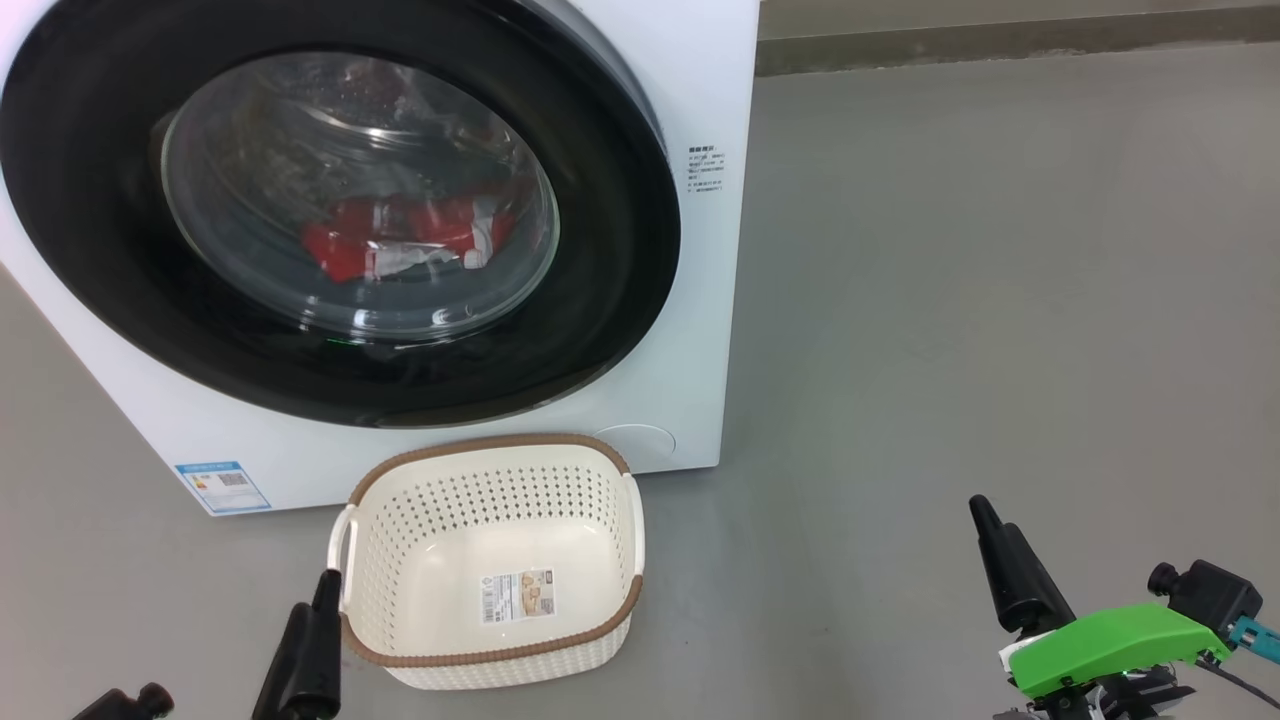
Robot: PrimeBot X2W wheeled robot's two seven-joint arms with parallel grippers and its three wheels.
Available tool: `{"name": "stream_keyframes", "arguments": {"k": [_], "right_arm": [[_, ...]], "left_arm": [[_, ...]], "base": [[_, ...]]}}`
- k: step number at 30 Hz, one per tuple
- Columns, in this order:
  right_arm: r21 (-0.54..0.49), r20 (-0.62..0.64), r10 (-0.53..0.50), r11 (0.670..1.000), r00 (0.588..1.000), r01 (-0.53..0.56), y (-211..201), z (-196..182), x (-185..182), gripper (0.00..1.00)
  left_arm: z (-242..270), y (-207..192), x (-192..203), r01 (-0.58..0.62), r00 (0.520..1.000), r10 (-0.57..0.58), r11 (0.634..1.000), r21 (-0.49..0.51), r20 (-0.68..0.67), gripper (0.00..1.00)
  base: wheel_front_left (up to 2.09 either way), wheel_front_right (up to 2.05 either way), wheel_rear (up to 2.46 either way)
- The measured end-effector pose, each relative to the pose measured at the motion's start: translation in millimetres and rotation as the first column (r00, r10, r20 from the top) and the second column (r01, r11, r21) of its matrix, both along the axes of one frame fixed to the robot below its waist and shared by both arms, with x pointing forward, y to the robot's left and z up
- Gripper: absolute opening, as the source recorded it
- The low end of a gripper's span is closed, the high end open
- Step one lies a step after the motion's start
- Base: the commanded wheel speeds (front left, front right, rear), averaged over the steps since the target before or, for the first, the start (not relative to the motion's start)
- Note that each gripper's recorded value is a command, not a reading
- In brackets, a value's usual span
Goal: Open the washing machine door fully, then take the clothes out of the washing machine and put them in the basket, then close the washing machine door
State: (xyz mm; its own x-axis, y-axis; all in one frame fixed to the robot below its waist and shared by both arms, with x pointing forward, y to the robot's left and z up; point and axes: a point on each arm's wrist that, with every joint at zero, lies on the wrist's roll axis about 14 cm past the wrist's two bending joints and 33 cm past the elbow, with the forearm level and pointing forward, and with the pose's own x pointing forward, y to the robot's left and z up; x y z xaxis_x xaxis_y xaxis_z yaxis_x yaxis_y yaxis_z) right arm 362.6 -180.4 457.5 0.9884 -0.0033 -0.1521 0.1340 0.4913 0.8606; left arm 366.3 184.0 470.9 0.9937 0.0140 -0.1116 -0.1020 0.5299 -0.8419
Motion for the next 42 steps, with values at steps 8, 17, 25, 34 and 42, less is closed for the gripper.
{"name": "stream_keyframes", "arguments": {"k": [8,17,25,34,42], "right_arm": [[-0.116,0.025,0.031,0.993,0.999,-0.028,4,8,4,1.0],[-0.224,0.04,0.052,0.974,0.998,-0.041,6,11,4,1.0],[-0.304,0.071,0.082,0.951,0.994,-0.057,12,20,7,1.0],[-0.415,0.096,0.121,0.907,0.988,-0.071,17,29,9,1.0],[-0.504,0.133,0.153,0.861,0.979,-0.066,21,41,14,1.0]], "left_arm": [[5,0,2,0.008,1.0,-0.009,0.992,0.123,0.013,1.0],[8,1,3,0.007,1.0,-0.012,0.973,0.232,0.019,1.0],[11,0,4,0.011,0.999,-0.022,0.948,0.318,0.033,1.0],[20,0,6,0.003,0.998,-0.032,0.907,0.421,0.062,1.0],[27,0,8,-0.006,0.995,-0.046,0.858,0.513,0.089,1.0]], "base": [[0.0,0.0,0.0],[0.0,0.0,0.0],[0.0,0.0,0.0],[0.0,0.0,0.0],[0.0,0.0,0.0]]}}
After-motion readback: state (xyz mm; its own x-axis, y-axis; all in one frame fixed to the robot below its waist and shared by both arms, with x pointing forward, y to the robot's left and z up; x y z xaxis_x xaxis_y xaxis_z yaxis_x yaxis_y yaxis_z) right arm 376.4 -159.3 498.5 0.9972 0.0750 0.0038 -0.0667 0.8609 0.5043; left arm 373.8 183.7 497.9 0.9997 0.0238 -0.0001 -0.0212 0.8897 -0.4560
